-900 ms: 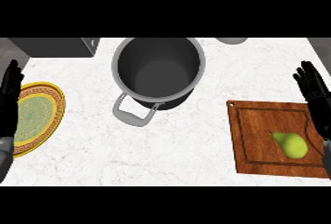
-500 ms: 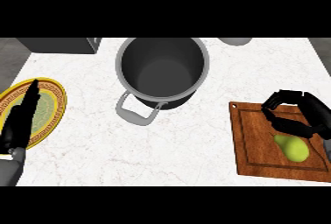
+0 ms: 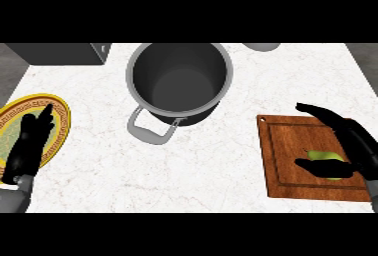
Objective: Pick the pear from the cutting board and place it in the pot
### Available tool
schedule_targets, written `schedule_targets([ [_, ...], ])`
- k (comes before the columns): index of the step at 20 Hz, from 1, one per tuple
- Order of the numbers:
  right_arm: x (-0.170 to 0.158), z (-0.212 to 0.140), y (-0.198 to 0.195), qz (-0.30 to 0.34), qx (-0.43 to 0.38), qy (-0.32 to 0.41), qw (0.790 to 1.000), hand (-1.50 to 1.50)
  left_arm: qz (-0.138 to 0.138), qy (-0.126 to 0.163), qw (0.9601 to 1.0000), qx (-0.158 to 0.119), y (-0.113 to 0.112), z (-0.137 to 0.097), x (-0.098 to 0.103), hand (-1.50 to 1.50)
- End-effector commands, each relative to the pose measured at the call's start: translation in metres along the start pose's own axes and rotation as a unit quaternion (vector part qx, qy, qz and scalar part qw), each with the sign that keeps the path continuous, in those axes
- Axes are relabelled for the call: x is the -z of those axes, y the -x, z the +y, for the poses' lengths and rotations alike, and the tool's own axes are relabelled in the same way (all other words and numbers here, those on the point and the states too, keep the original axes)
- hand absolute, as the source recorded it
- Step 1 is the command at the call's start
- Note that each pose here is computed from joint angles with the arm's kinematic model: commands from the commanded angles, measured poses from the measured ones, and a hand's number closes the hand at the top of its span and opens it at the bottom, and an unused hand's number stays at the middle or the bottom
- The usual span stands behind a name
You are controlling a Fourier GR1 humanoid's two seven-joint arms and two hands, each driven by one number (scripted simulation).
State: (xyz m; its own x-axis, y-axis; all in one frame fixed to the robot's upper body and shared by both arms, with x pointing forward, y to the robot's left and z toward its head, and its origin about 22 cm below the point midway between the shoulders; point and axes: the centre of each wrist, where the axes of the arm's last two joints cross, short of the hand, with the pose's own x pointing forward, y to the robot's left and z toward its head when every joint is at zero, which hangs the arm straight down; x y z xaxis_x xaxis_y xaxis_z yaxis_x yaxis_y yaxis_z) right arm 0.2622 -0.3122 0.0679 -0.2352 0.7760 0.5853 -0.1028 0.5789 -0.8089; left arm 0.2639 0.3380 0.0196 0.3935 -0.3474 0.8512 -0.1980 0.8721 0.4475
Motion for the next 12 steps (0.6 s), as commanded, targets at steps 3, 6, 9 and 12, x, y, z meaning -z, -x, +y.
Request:
schedule_targets([
  [3, 0.0, -0.026, -0.035, 0.054, -0.135, -0.074, 0.987, -1.5, 0.007, 0.011, 0.9999, 0.003, -0.007, -0.006, -0.004, 0.0],
  [6, 0.001, -0.056, -0.053, 0.092, -0.204, -0.108, 0.969, -1.5, 0.017, 0.003, 0.9999, 0.002, 0.0, -0.008, -0.002, 0.0],
  [9, 0.008, -0.063, -0.076, 0.124, -0.244, -0.165, 0.948, -1.5, 0.016, 0.009, 0.9998, 0.002, -0.011, -0.009, -0.001, 0.0],
  [12, 0.005, -0.041, -0.092, 0.153, -0.285, -0.229, 0.918, -1.5, 0.005, 0.012, 0.9999, 0.002, -0.01, -0.012, 0.0, 0.0],
])
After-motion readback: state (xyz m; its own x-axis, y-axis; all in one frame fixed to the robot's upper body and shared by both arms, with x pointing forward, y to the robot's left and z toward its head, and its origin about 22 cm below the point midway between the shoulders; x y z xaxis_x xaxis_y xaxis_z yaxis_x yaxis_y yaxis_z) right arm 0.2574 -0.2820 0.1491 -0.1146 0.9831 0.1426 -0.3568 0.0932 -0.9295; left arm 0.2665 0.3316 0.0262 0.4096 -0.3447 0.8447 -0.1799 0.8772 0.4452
